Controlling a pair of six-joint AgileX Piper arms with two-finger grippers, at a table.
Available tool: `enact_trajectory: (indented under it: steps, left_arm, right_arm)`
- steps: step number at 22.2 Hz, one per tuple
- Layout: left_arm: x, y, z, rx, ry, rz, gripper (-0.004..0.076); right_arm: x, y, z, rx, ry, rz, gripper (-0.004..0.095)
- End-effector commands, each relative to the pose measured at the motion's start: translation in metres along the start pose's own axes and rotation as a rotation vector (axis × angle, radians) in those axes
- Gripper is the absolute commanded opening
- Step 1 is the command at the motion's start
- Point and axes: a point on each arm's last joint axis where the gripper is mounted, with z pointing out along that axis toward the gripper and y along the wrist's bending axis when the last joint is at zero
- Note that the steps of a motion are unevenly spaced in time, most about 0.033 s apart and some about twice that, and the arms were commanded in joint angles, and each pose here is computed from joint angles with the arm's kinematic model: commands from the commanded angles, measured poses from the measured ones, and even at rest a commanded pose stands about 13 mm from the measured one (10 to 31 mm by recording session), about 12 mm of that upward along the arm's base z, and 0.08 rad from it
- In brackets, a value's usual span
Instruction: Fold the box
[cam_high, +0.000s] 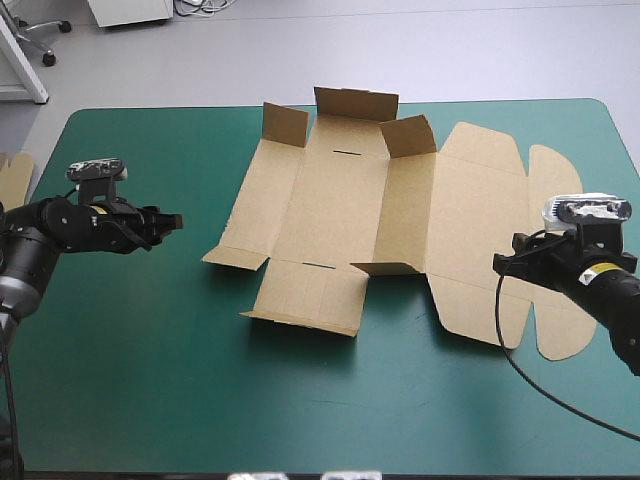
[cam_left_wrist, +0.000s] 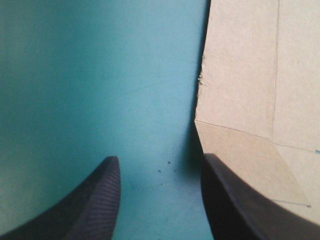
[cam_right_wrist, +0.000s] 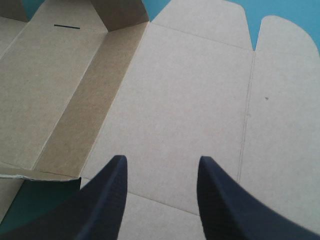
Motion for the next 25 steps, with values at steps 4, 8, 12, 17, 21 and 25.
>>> enact_trajectory:
  steps: [4, 8, 12, 17, 21, 25]
  left_arm:
    - [-0.02, 0.04, 0.012, 0.162, -0.071, -0.19, 0.0369]
    - [-0.025, 0.053, 0.026, 0.336, -0.109, -0.284, 0.0369]
    - [-0.025, 0.052, 0.052, 0.494, -0.071, -0.329, 0.0369]
    - [-0.018, 0.058, 0.093, 0.552, -0.002, -0.389, 0.0369]
    - [-0.018, 0.041, 0.111, 0.534, -0.003, -0.365, 0.0369]
    - [-0.017, 0.019, 0.132, 0.488, 0.002, -0.346, 0.0368]
  right_arm:
    - [-0.023, 0.001, -0.013, 0.016, -0.12, -0.047, 0.0423]
    - [-0.023, 0.001, -0.013, 0.016, -0.117, -0.04, 0.0423]
    - [-0.021, 0.001, -0.013, 0.012, -0.099, -0.035, 0.0503]
    - [-0.024, 0.001, -0.015, 0.015, -0.106, -0.039, 0.055]
    - [-0.024, 0.002, -0.015, 0.013, -0.108, -0.017, 0.055]
    - [-0.024, 0.002, -0.015, 0.013, -0.108, -0.008, 0.055]
